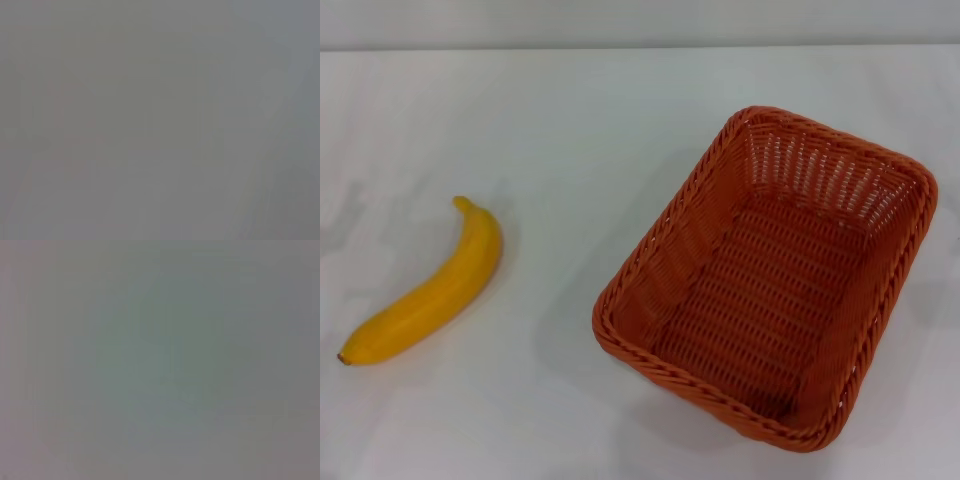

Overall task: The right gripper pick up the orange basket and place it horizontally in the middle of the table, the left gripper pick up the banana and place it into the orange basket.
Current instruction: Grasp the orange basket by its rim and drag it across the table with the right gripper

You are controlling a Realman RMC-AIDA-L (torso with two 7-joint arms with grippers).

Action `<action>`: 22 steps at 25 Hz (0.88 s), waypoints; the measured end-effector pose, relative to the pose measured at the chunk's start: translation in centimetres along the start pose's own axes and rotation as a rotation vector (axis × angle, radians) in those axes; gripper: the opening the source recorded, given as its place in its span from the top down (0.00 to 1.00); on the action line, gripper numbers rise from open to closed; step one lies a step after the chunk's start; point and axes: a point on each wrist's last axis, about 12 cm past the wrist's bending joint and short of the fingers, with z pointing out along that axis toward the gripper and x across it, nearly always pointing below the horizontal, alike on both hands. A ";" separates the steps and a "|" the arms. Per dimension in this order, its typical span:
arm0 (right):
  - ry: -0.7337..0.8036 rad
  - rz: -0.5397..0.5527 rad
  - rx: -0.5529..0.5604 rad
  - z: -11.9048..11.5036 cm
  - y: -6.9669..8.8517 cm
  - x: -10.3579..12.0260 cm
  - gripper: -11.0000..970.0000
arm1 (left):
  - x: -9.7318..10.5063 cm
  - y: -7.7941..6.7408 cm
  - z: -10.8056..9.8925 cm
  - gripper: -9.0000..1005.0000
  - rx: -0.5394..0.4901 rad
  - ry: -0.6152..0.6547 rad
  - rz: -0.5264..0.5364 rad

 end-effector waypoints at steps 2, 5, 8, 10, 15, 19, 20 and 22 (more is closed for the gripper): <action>-0.002 0.000 -0.002 0.1 0.0 0.0 0.19 | 0.0 0.0 0.0 0.12 -0.001 0.000 0.001; 0.001 0.001 -0.001 0.2 0.1 0.0 0.19 | 0.0 0.1 -0.1 0.12 -0.002 0.000 0.003; 0.005 0.001 0.002 0.3 0.0 0.0 0.20 | -0.1 0.1 -0.1 0.12 -0.004 0.001 0.004; 0.005 0.004 0.002 0.3 0.1 0.0 0.20 | -0.1 0.1 -0.2 0.12 -0.005 0.001 0.005; 0.000 0.024 0.000 0.4 0.0 -0.1 0.20 | -0.1 0.2 -0.2 0.12 -0.005 0.002 0.007; -0.003 0.034 -0.029 0.9 0.0 -0.5 0.21 | -0.1 0.2 -0.3 0.12 -0.007 0.002 0.007; -0.003 0.037 -0.051 1.2 -0.1 -0.8 0.21 | -0.1 0.2 -0.3 0.12 -0.008 0.002 0.007; 0.003 0.042 -0.103 1.8 -0.3 -1.5 0.21 | -0.1 0.2 -0.3 0.13 -0.009 0.002 0.008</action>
